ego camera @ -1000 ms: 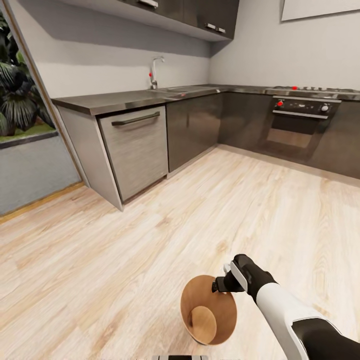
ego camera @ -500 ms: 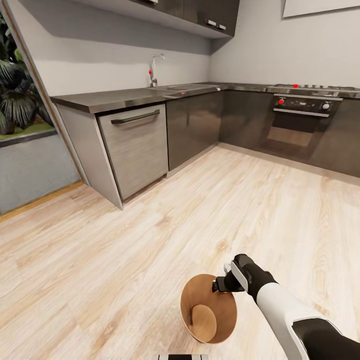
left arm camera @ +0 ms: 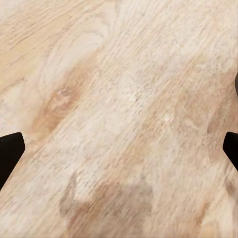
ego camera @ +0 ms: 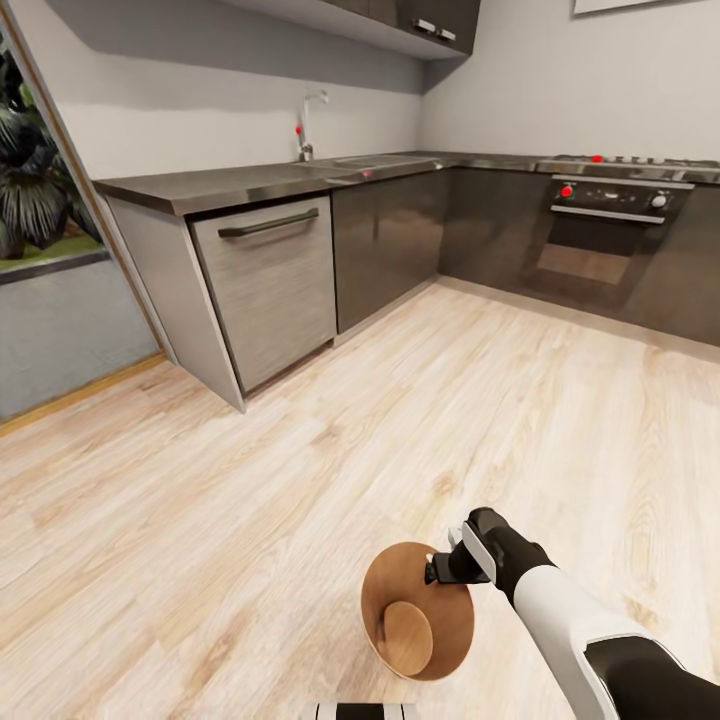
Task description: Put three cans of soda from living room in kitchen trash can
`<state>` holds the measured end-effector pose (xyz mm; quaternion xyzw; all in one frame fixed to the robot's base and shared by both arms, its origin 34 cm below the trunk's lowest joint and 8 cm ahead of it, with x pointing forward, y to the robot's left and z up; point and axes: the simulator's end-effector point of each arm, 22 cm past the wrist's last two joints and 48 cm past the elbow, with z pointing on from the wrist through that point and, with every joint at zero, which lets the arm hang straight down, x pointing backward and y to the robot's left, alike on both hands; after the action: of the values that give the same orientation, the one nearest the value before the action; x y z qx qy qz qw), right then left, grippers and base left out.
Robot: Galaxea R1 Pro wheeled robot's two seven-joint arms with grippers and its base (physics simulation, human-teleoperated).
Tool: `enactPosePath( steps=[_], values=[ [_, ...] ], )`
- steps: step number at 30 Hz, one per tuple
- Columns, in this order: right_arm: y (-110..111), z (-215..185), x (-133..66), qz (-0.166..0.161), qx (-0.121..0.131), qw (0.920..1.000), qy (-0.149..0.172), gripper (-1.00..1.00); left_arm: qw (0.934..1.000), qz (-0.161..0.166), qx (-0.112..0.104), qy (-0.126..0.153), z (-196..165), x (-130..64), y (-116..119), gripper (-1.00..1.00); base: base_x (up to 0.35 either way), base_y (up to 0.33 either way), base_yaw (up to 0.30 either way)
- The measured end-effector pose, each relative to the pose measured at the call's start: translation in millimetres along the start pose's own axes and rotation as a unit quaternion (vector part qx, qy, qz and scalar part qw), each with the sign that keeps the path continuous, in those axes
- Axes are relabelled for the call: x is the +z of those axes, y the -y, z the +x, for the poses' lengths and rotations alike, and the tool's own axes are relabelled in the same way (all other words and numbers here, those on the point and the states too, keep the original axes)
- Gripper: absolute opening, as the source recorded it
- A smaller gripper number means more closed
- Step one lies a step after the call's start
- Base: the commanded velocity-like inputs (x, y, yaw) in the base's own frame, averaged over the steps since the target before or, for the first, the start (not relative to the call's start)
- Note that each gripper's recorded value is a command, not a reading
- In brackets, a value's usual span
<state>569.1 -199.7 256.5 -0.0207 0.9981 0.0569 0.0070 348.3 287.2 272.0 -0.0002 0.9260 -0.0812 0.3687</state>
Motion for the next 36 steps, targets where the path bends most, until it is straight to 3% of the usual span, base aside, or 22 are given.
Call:
enactPosePath(
  steps=[11,12,17,24,36],
  values=[
    [-0.5,0.6,1.8,0.0,0.0,1.0,-0.001,1.0,1.0,0.0,-0.001,-0.002,1.5,0.1,-0.1,1.0,0.0,0.0,0.0],
    [-0.4,0.6,1.8,0.0,0.0,1.0,-0.001,-1.0,1.0,0.0,-0.001,-0.002,1.5,0.1,-0.1,1.0,0.0,0.0,0.0],
    [5.5,1.3,2.0,0.009,-0.006,0.9999,-0.002,-1.0,1.0,0.0,-0.001,-0.002,1.5,0.1,-0.1,1.0,0.0,0.0,0.0],
    [-2.2,1.3,2.0,-0.007,0.005,1.0,-0.002,-1.0,1.0,0.0,0.0,-0.001,1.2,0.1,0.2,1.0,0.0,0.0,0.0],
    [-3.2,1.1,2.0,-0.006,0.003,1.0,-0.002,-1.0,1.0,0.001,0.0,-0.002,1.5,0.0,0.2,1.0,0.0,0.0,0.0]
  ],
)
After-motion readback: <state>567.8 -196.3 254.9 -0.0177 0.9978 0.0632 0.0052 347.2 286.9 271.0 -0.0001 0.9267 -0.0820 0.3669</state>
